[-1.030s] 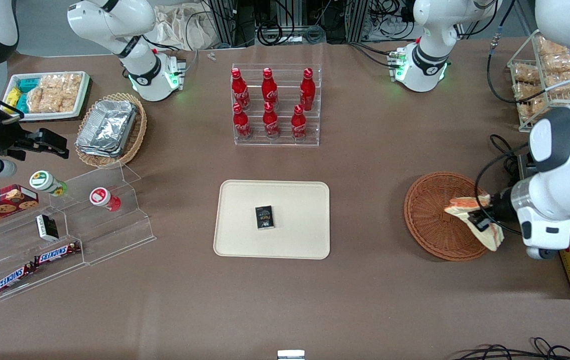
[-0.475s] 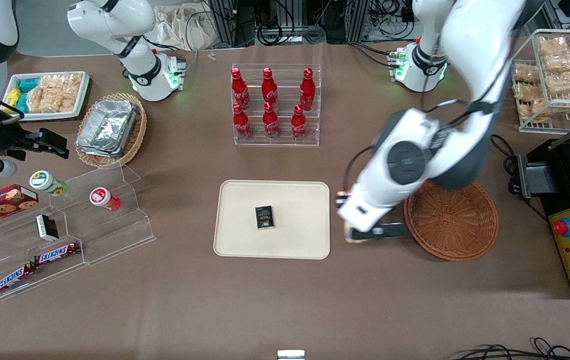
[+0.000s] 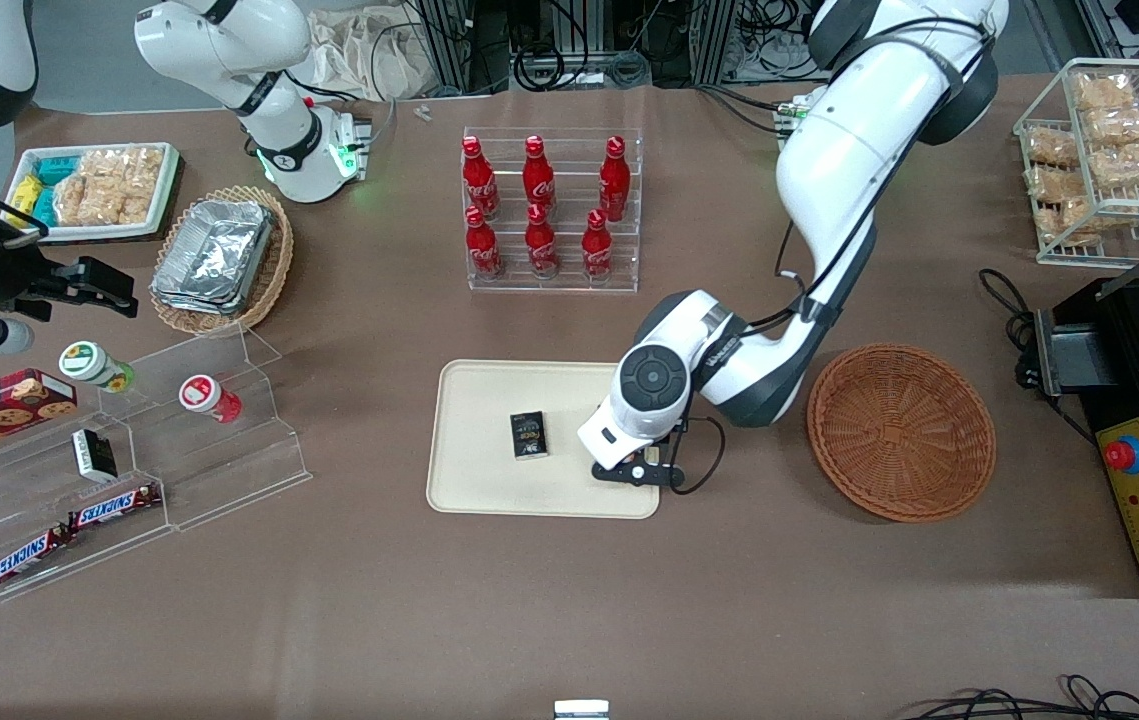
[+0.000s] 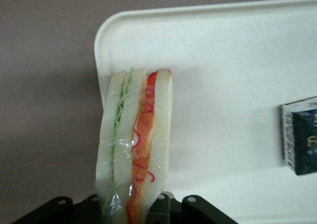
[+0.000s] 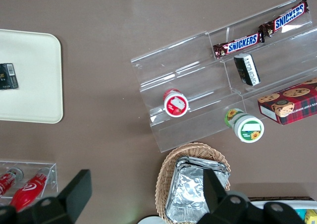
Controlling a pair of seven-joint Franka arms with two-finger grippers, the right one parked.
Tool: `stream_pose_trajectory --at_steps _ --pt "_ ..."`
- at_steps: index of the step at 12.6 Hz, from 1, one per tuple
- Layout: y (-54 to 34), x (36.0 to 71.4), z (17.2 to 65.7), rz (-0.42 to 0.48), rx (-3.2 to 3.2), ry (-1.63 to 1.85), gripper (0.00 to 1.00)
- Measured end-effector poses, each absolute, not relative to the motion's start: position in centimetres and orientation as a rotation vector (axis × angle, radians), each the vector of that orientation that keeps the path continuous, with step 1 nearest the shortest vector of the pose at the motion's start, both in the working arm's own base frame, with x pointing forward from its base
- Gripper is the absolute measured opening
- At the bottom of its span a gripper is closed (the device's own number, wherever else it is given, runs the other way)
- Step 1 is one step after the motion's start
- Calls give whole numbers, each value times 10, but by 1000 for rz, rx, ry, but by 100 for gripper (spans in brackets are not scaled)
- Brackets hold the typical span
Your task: Place sandwich from basket to tray
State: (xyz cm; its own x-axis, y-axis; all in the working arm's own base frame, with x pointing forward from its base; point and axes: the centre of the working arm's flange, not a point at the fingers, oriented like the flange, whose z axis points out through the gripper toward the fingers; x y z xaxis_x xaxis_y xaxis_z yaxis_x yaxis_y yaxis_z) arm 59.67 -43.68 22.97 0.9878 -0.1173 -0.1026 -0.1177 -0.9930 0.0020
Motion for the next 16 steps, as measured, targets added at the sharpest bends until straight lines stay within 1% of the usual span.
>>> stream_pose_trajectory --at_steps 2,3,4,5,7,8,10,12,13,14,16 --pt "-441 598 218 132 -3153 187 19" --pt "-442 599 216 122 -3161 187 17" --pt "-442 600 215 117 -3164 186 18" --pt "-442 600 214 113 -3166 186 26" --pt "-442 603 219 94 -3173 182 47" --pt "-443 607 226 74 -3180 178 56" --pt "-440 620 257 -6 -3204 153 78" --pt "-411 644 309 -98 -3206 63 99" --pt "-381 658 336 -112 -3190 -5 100" --pt "-343 671 364 -104 -3164 -82 100" --pt "-263 685 415 -49 -3099 -221 100"
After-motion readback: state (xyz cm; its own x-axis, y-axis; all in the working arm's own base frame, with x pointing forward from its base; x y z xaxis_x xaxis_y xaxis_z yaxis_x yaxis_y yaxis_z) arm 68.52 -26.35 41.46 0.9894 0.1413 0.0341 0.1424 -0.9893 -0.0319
